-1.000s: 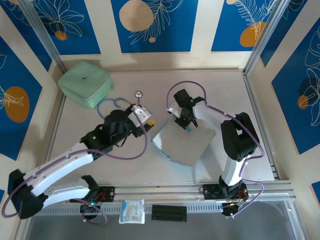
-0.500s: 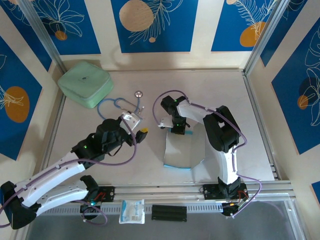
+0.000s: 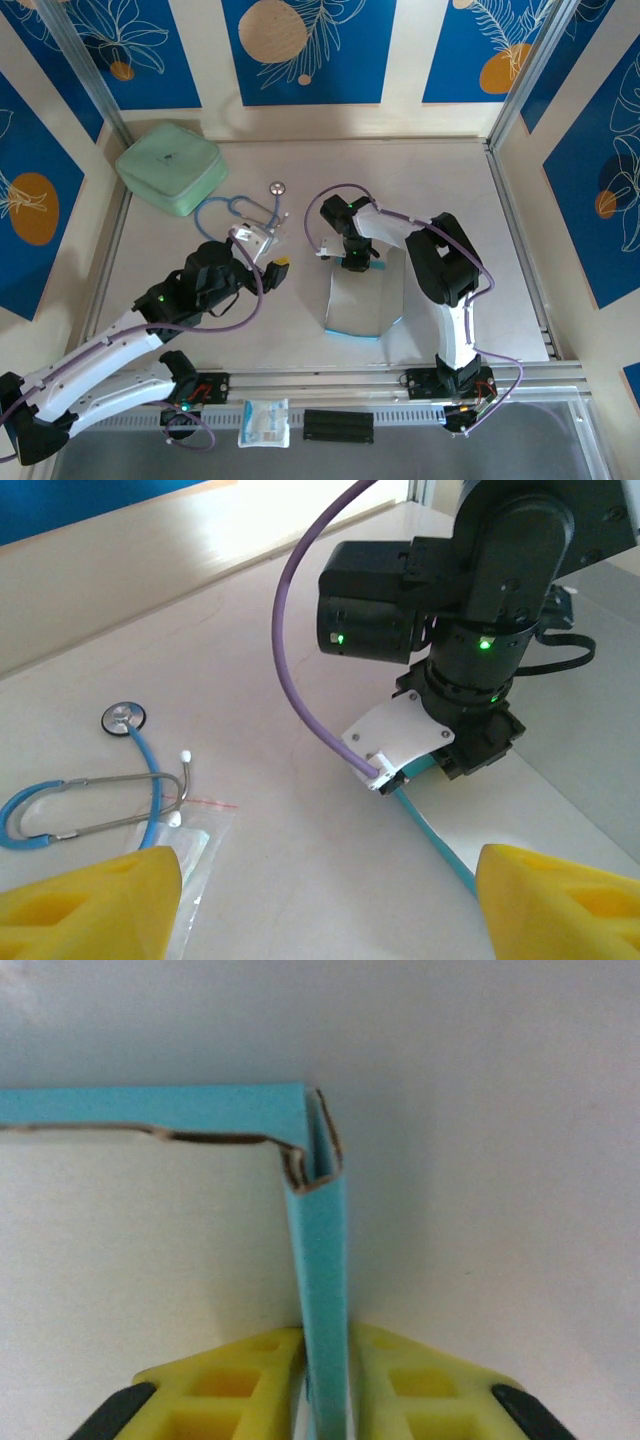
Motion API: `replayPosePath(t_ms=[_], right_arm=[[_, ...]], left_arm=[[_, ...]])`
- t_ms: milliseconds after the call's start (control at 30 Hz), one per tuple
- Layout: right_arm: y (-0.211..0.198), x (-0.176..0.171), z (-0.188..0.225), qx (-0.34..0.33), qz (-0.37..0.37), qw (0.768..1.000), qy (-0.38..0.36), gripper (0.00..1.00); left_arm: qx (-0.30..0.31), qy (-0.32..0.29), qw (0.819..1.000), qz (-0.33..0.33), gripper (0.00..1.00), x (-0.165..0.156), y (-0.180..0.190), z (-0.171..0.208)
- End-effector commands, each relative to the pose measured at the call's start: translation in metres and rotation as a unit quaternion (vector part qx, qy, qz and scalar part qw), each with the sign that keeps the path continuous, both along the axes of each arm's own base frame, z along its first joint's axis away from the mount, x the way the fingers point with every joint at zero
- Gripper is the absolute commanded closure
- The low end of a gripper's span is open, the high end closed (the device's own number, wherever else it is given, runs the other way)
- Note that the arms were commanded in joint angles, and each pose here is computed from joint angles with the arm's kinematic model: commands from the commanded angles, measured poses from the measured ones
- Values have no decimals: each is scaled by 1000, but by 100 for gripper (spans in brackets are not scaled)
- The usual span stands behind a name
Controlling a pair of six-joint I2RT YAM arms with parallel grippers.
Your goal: Fold the paper box
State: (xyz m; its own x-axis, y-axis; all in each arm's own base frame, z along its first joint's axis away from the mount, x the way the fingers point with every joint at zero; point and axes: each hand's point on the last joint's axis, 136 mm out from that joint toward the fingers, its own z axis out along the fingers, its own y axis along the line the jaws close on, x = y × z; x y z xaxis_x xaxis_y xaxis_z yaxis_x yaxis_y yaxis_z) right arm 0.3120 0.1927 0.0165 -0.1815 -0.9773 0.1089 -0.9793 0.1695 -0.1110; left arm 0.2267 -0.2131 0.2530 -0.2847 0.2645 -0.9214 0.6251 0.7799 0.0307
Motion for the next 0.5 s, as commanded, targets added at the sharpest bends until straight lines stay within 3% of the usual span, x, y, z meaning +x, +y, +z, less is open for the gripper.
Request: replayPosePath(t_ms=[0, 233, 300, 333, 367, 467], right_arm=[[2, -14, -11, 9, 0, 1000, 21, 76], [7, -8, 11, 28, 6, 1000, -3, 71], [12, -9, 20, 49, 7, 999, -7, 62], [14, -10, 23, 54, 8, 998, -6, 45], [14, -10, 25, 58, 9, 998, -8, 41], [13, -9, 29, 59, 9, 998, -9, 41]], left_arm=[[1, -2, 1000, 17, 22, 3, 6, 8], [5, 0, 1000, 16, 21, 3, 6, 8], [8, -2, 1000, 17, 21, 3, 7, 7], [8, -2, 1000, 18, 21, 3, 7, 7], [9, -4, 1000, 16, 21, 3, 7, 7], [12, -9, 1000, 14, 21, 5, 5, 8]])
